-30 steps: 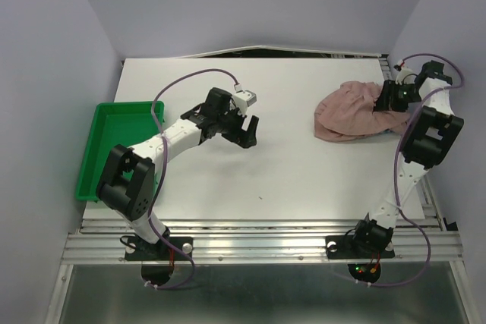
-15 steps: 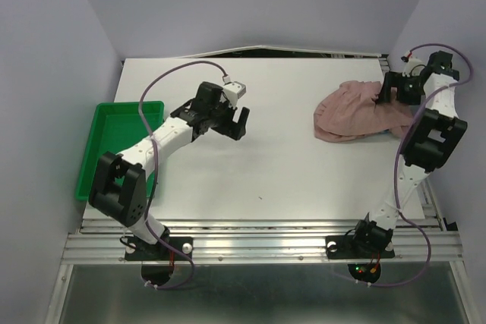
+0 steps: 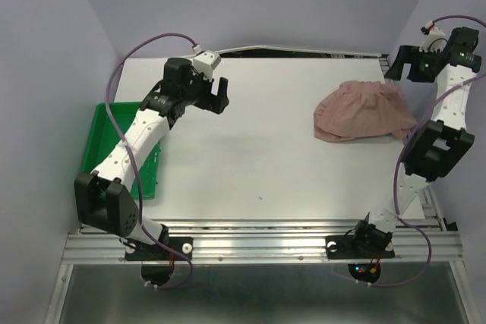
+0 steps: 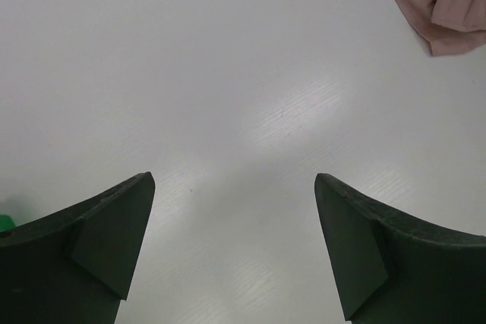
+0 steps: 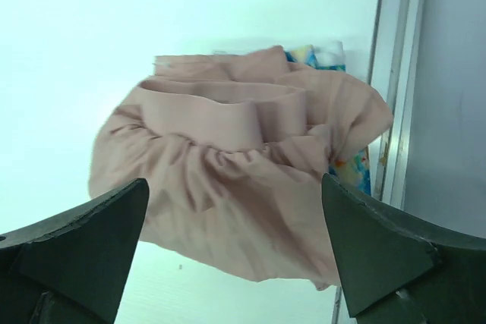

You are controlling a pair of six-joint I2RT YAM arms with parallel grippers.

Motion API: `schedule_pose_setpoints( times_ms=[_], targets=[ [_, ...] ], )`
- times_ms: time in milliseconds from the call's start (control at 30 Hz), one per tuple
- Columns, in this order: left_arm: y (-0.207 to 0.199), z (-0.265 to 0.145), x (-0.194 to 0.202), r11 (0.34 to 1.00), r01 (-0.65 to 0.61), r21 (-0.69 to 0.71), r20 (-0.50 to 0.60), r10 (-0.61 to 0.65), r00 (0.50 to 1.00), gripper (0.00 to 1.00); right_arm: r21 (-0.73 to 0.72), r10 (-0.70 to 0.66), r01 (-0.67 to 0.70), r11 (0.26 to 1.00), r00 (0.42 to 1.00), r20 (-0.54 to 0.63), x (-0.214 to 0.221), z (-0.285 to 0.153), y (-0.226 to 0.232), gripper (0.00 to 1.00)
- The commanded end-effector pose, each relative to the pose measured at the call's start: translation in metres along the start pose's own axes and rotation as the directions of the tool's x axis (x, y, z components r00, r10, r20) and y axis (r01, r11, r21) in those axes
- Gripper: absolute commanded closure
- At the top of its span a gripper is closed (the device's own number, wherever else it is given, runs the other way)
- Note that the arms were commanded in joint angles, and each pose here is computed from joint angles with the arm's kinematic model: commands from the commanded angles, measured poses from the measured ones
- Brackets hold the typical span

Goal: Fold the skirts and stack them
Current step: Neatly place the folded skirt to the corner

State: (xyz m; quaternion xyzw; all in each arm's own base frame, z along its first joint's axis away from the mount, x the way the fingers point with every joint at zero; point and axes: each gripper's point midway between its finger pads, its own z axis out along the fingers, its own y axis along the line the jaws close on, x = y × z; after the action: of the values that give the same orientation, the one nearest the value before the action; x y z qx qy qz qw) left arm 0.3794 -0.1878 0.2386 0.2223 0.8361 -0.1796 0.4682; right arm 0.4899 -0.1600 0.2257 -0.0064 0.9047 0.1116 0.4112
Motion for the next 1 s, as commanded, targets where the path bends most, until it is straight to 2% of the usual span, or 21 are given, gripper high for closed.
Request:
schedule_pose_setpoints(
  times_ms=[0,67,100,133,167,233,333,367,467,500,633,767,967],
  targets=[
    [0.015,-0.012,-0.022,0.998,-0.024,0.063,0.008,0.023,1.000,0.01,-0.115,-0.035,0.048,0.992,0.993,0.112,-0.035,-0.050,0.061,0.00],
    [0.031,-0.017,-0.032,1.000,0.002,0.016,0.051,-0.003,0.999,0.01,-0.176,-0.048,0.070,0.982,0.991,0.128,-0.034,-0.062,0.102,0.00],
    [0.036,-0.018,-0.032,1.000,0.003,-0.004,0.056,-0.003,0.998,0.01,-0.209,-0.012,0.025,0.977,0.998,0.064,-0.006,-0.047,0.115,0.00],
    [0.042,-0.018,-0.034,0.999,0.001,-0.034,0.066,0.001,0.998,0.02,-0.229,0.008,0.005,0.973,0.999,0.054,0.002,-0.045,0.131,0.00],
    [0.045,-0.017,-0.034,0.999,-0.002,-0.045,0.069,0.005,0.998,0.01,-0.251,-0.054,0.081,0.965,0.992,0.113,-0.005,-0.050,0.165,0.00],
    [0.045,-0.017,-0.031,0.999,-0.018,-0.048,0.071,0.021,0.997,0.01,-0.306,-0.082,0.102,0.946,0.994,0.079,0.027,-0.037,0.214,0.00],
    [0.046,-0.019,-0.021,0.998,-0.024,-0.062,0.068,0.028,0.997,0.01,-0.368,-0.104,0.112,0.923,0.994,0.041,0.059,-0.028,0.256,0.00],
    [0.047,-0.017,-0.006,0.998,-0.027,-0.065,0.039,0.029,0.999,0.01,-0.404,-0.138,0.132,0.905,0.990,0.015,0.081,-0.023,0.279,0.00],
    [0.047,-0.021,0.009,0.997,-0.040,-0.071,0.021,0.042,0.999,0.01,-0.448,-0.172,0.127,0.885,0.983,-0.060,0.126,-0.012,0.302,0.00],
    [0.046,-0.019,0.026,0.997,-0.039,-0.067,-0.011,0.039,0.999,0.01,-0.459,-0.185,0.130,0.879,0.980,-0.078,0.138,-0.010,0.308,0.00],
    [0.046,-0.026,0.055,0.993,-0.082,-0.081,-0.048,0.078,0.996,0.01,-0.502,-0.274,0.180,0.846,0.954,-0.119,0.188,-0.008,0.339,0.00],
    [0.046,-0.034,0.074,0.987,-0.124,-0.106,-0.073,0.116,0.991,0.02,-0.502,-0.305,0.203,0.840,0.944,-0.127,0.211,-0.006,0.348,0.00],
    [0.038,-0.041,0.089,0.980,-0.152,-0.124,-0.070,0.145,0.987,0.01,-0.493,-0.300,0.202,0.846,0.946,-0.126,0.214,-0.008,0.345,0.00]
  ],
)
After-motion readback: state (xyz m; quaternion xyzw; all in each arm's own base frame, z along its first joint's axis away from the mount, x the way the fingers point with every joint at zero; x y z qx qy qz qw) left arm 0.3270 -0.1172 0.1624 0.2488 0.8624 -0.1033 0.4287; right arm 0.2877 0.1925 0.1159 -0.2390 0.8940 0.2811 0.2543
